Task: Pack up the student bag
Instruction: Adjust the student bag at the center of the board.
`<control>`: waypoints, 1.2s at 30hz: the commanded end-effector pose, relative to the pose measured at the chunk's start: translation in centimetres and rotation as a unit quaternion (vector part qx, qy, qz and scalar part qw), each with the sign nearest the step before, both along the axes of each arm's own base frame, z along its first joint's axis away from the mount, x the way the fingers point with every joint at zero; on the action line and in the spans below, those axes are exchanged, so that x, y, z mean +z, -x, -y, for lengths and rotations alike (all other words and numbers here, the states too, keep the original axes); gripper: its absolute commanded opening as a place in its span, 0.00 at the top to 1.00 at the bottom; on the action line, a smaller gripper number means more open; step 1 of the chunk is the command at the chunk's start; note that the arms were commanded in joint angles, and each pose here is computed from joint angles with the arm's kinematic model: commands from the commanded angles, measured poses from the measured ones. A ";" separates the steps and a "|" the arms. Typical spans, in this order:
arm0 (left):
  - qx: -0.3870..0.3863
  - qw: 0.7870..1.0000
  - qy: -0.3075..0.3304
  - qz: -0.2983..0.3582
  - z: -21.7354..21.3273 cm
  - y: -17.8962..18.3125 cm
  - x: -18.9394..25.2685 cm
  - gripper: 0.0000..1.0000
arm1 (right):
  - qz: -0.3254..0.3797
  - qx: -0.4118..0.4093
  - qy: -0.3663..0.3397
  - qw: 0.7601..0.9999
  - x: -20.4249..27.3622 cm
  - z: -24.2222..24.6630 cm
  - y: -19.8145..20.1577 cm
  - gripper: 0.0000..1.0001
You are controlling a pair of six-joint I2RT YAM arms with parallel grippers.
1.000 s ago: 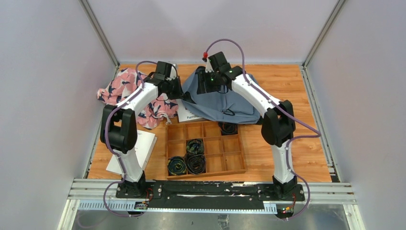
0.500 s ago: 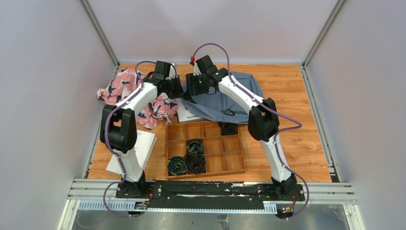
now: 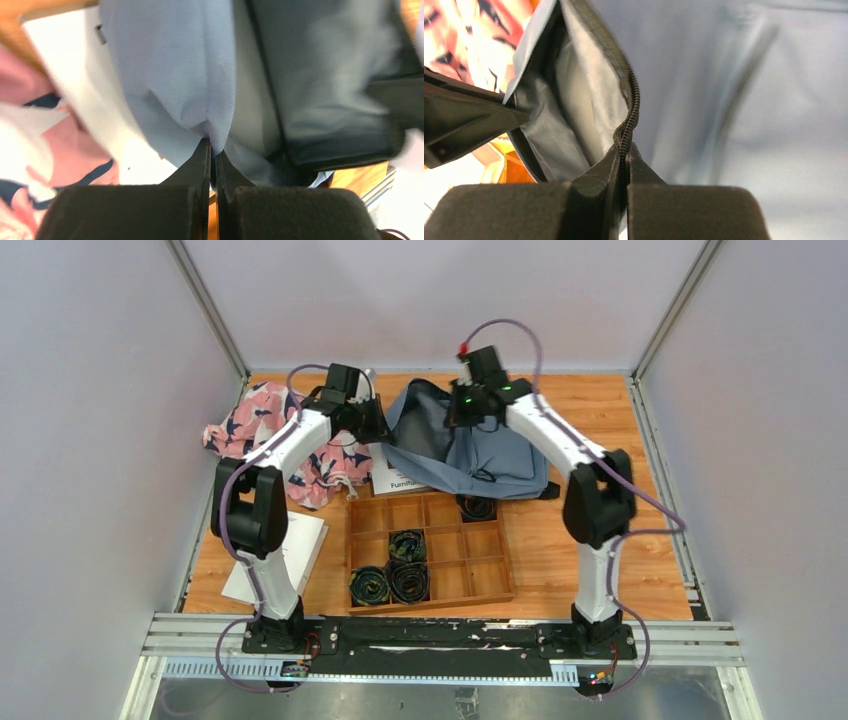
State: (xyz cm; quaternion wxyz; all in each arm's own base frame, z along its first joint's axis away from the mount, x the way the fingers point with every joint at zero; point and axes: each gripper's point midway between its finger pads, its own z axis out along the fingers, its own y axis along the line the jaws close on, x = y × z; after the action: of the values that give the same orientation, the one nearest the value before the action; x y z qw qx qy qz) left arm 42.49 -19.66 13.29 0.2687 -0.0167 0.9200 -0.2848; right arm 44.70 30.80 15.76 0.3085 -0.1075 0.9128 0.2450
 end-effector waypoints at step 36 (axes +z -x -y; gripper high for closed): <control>-0.277 0.956 0.093 0.018 29.8 7.1 0.2 1.00 | 0.129 -0.359 0.053 0.923 9.9 31.4 15.4 1.00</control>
State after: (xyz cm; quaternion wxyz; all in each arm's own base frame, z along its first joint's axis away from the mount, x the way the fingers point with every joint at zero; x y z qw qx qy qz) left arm 34.87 -49.10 11.76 0.1716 0.2052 0.8637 -0.4271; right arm 30.24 -0.27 25.90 0.4827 0.1741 0.8566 0.0537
